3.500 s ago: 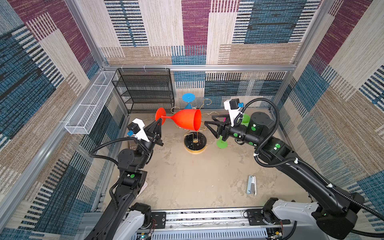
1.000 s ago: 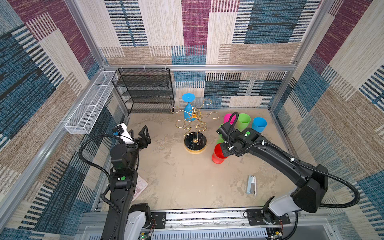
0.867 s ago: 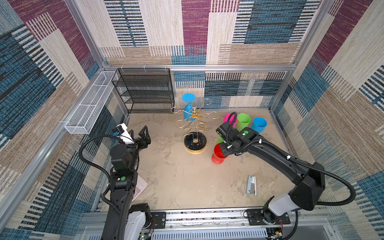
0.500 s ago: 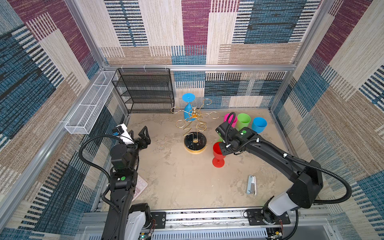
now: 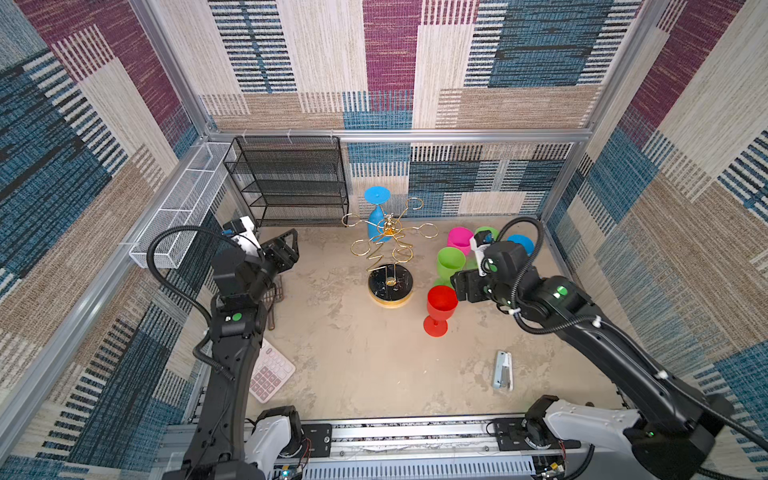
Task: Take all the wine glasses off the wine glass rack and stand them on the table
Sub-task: 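Release the red glass with the right gripper while the left gripper reaches the blue glass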
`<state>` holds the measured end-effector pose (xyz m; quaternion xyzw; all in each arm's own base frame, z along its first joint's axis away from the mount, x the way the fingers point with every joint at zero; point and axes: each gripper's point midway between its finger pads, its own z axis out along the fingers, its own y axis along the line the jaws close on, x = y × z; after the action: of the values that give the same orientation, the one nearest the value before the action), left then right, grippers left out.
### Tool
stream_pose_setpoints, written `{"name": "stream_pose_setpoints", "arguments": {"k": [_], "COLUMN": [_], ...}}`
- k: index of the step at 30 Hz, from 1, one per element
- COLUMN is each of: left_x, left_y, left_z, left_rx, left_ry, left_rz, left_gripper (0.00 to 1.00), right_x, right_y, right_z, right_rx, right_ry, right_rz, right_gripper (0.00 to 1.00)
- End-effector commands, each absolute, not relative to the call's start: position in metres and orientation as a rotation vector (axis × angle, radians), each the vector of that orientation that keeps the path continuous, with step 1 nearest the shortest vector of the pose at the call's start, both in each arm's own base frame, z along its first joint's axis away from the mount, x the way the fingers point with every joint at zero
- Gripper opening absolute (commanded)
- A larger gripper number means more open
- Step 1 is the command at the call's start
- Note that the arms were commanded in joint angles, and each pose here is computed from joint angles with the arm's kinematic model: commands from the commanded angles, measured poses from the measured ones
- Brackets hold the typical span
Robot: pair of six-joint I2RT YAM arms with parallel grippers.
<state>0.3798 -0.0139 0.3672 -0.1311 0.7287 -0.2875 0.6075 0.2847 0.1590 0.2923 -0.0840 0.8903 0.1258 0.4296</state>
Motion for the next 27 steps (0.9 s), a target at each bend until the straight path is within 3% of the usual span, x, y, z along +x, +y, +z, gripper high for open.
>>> {"name": "stream_pose_setpoints", "arguments": {"k": [1,7,16,27], "left_x": [0.39,0.44,0.5,0.539], "left_y": [-0.055,-0.072,-0.106,-0.164], "left_z": [0.376,0.379,0.369,0.347], "left_rx": [-0.18,-0.14,-0.093,-0.004], "left_ry": [1.787,1.86,1.936,2.044], "left_rz": [-0.968,-1.172,-1.2,-1.16], "left_gripper": [0.66,0.6,0.58,0.56], "right_x": [0.288,0.291,0.301,0.299], "right_y": [0.167,0.163,0.183,0.187], "right_z": [0.337,0.34,0.333,0.326], "right_rx": [-0.18,-0.168,-0.234,-0.258], "right_ry": [1.996,1.942,1.923,1.927], "right_rz": [0.478,0.504,0.595,0.626], "right_gripper": [0.97,0.99,0.99,0.99]}}
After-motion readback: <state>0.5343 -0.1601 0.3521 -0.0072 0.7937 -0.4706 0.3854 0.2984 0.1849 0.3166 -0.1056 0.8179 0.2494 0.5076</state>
